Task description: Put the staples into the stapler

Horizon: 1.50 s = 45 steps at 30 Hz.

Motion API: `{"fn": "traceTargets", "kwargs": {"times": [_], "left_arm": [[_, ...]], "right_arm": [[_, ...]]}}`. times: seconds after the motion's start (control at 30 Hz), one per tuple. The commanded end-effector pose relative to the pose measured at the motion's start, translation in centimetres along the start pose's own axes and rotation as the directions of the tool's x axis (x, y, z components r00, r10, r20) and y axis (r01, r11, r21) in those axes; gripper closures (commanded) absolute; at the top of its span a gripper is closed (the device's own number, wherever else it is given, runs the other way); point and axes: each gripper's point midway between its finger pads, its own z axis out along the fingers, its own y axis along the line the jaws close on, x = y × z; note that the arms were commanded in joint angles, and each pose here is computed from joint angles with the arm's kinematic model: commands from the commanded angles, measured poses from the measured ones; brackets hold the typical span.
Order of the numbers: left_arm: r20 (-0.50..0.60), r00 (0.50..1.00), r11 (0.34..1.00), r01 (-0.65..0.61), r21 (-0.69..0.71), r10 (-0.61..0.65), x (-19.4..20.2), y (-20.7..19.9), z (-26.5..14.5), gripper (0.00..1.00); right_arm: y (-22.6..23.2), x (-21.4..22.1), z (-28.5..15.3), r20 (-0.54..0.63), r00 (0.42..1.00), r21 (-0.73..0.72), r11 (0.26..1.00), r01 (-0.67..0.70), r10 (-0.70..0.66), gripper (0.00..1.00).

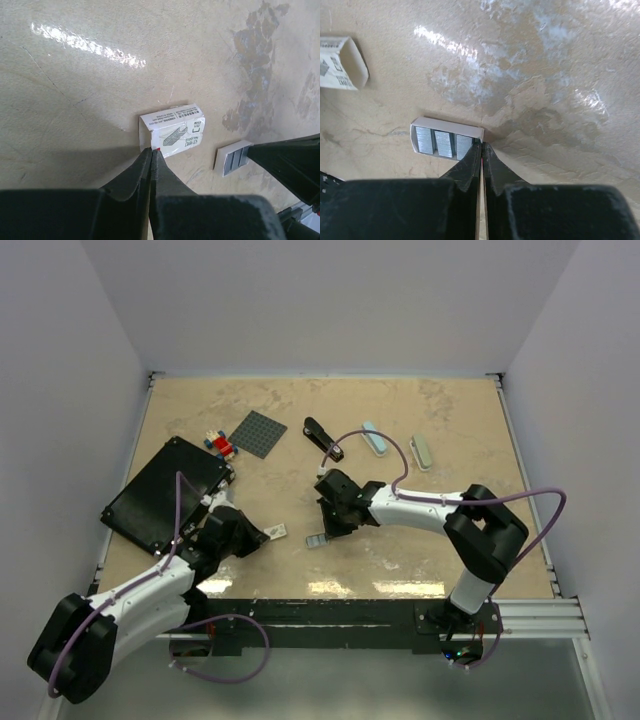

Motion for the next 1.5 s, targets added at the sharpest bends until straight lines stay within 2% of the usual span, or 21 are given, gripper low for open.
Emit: {"fn": "traceTargets", "kwargs": {"times": [0.0, 0.2, 0.33, 0.47, 0.57, 0.6, 0.7, 0.87, 0.9, 1.0, 1.03, 1.07, 1.13, 1.27, 1.47], "left_arm": [[0.040, 0.999, 1.000, -0.023, -0.021, 0.024, -1.1, 0.3, 0.1, 0.93], [0.046, 0.999, 1.000, -0.024, -0.012, 0.025, -1.4, 0.0, 0.2, 0.84], [0.055, 0.998, 0.999, -0.034, -0.016, 0.035, -1.8, -0.2, 0.0, 0.71], [0.081, 0.996, 0.999, -0.041, -0.011, 0.042, -2.4, -0.6, -0.3, 0.59], [0.092, 0.995, 0.999, -0.047, -0.010, 0.048, -2.8, -0.9, -0.6, 0.51], [0.099, 0.994, 0.998, -0.056, -0.012, 0.057, -3.0, -1.0, -0.7, 0.48], [0.126, 0.988, 0.996, -0.083, -0.008, 0.084, -4.1, -1.9, -1.2, 0.35], [0.193, 0.969, 0.988, -0.157, -0.004, 0.155, -6.8, -4.1, -3.0, 0.20], [0.212, 0.959, 0.982, -0.190, -0.011, 0.188, -7.3, -4.3, -3.4, 0.15], [0.276, 0.923, 0.960, -0.279, 0.004, 0.267, -9.2, -6.1, -5.3, 0.06], [0.290, 0.912, 0.953, -0.303, 0.004, 0.289, -9.6, -6.4, -5.8, 0.05], [0.331, 0.894, 0.944, -0.329, 0.026, 0.302, -10.6, -7.6, -7.0, 0.04], [0.366, 0.857, 0.920, -0.392, 0.009, 0.362, -11.5, -8.0, -8.2, 0.00], [0.469, 0.778, 0.876, -0.481, 0.016, 0.418, -13.2, -9.4, -11.5, 0.00], [0.513, 0.737, 0.849, -0.528, 0.032, 0.439, -13.4, -9.8, -13.4, 0.00]], "right_arm": [[1.0, -0.6, -0.7, 0.019, 0.999, 0.010, 0.999, 0.048, -0.048, 0.95], [1.6, -0.6, -0.8, 0.018, 0.998, 0.007, 0.998, 0.065, -0.065, 0.89], [1.5, -1.3, -1.3, 0.045, 0.996, 0.028, 0.997, 0.073, -0.074, 0.86], [1.7, -2.3, -2.5, 0.074, 0.993, 0.033, 0.995, 0.092, -0.094, 0.79], [2.0, -3.6, -3.7, 0.112, 0.988, 0.038, 0.994, 0.106, -0.110, 0.65], [1.9, -4.0, -3.9, 0.125, 0.983, 0.051, 0.991, 0.126, -0.132, 0.57], [1.2, -6.6, -5.1, 0.175, 0.968, 0.094, 0.982, 0.166, -0.180, 0.41], [-0.4, -13.4, -6.6, 0.291, 0.930, 0.131, 0.972, 0.196, -0.227, 0.30], [-0.6, -14.5, -6.8, 0.306, 0.917, 0.132, 0.965, 0.227, -0.257, 0.27], [-1.5, -18.8, -6.5, 0.357, 0.891, 0.138, 0.959, 0.247, -0.281, 0.23], [-2.0, -19.4, -5.1, 0.344, 0.893, 0.153, 0.956, 0.251, -0.290, 0.22], [-2.1, -21.5, -5.3, 0.384, 0.876, 0.161, 0.955, 0.249, -0.293, 0.21], [-3.6, -22.9, -3.0, 0.353, 0.879, 0.193, 0.944, 0.267, -0.321, 0.20], [-3.5, -27.7, -1.4, 0.391, 0.854, 0.181, 0.939, 0.293, -0.342, 0.20], [-3.8, -30.3, 1.9, 0.370, 0.848, 0.180, 0.925, 0.336, -0.380, 0.28]]}}
